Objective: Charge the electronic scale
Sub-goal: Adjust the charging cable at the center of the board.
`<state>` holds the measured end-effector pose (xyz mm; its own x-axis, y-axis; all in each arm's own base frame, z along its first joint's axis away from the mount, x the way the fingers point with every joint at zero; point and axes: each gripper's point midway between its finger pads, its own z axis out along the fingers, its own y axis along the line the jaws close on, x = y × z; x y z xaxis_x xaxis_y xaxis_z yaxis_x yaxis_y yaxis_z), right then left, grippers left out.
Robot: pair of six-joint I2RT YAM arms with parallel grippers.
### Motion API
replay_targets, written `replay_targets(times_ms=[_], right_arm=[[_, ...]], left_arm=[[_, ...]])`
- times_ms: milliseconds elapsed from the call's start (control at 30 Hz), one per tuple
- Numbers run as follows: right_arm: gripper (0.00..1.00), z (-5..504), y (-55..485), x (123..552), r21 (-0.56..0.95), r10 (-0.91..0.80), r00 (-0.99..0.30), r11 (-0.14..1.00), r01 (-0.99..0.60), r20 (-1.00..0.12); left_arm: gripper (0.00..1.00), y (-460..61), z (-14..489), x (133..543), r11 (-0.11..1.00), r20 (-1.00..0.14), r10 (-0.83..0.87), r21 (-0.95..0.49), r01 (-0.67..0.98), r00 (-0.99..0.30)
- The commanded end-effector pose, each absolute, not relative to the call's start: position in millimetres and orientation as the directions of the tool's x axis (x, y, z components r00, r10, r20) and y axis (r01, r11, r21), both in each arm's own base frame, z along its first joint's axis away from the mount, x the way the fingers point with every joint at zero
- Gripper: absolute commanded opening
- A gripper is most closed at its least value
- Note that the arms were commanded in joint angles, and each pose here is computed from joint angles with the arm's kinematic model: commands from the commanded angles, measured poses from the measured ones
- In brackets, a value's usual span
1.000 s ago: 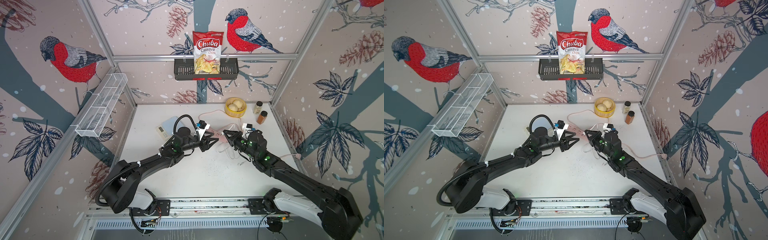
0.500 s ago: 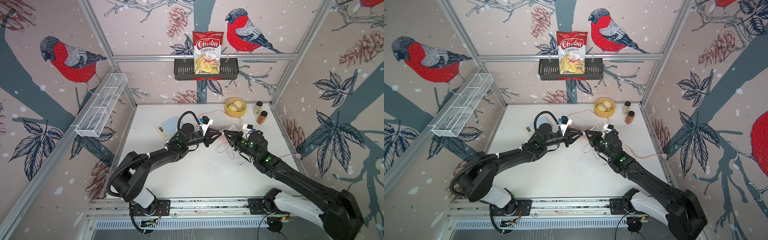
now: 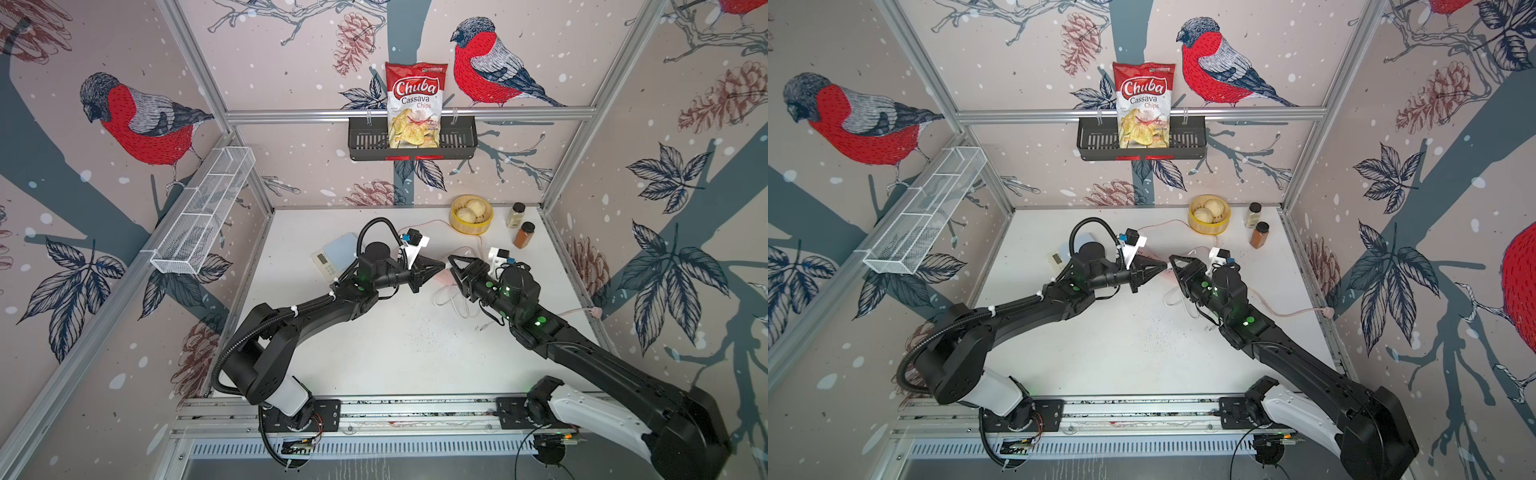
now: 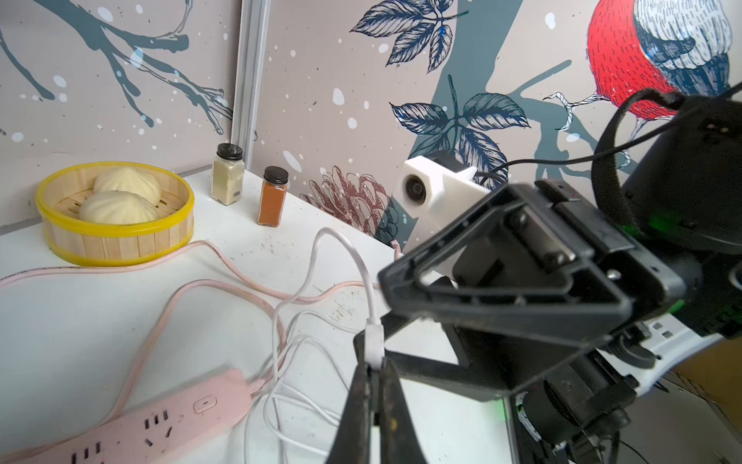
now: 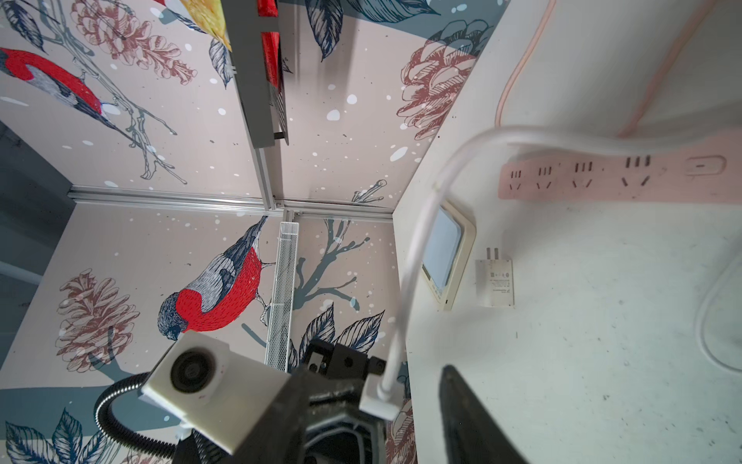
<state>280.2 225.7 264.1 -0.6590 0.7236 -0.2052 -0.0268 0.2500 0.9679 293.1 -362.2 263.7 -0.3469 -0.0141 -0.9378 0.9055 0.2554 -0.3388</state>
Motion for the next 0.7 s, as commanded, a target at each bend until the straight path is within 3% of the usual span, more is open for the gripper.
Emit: replay_targets(times_ms=[0,67,167,333,500,667], right_arm=[[0.69,268.4,196.6,283.3,0.94,0.756,-0.581,0.339,-0.045,-0.3],[0.69,276.7,170.6,281.9,0.907,0.77,-0.501,0.414,-0.079,-0.395],[0.65,297.2,140.9,278.0,0.77,0.694,-0.347,0.615,-0.17,-0.631],[0.6,312.1,163.4,277.1,0.325,0.262,-0.209,0.869,-0.374,-0.942],[0.63,288.1,203.6,278.0,-0.173,-0.227,-0.076,0.886,-0.431,-0.971],[0.64,277.3,233.3,267.9,-0.426,-0.445,0.072,0.779,-0.46,-0.892]], left_arm=[[0.0,-349.3,269.9,296.4,0.245,-0.925,0.018,-0.365,0.898,-0.381],[0.0,-341.3,271.3,297.5,0.23,-0.907,0.044,-0.399,0.888,-0.419],[0.0,-333.9,275.3,295.8,0.201,-0.881,0.075,-0.445,0.872,-0.467],[0.0,-327.5,279.3,289.2,0.176,-0.849,0.122,-0.491,0.853,-0.514],[0.0,-320.4,287.6,284.4,0.165,-0.824,0.149,-0.525,0.835,-0.547],[0.0,-315.8,291.0,276.8,0.156,-0.814,0.173,-0.534,0.831,-0.555]])
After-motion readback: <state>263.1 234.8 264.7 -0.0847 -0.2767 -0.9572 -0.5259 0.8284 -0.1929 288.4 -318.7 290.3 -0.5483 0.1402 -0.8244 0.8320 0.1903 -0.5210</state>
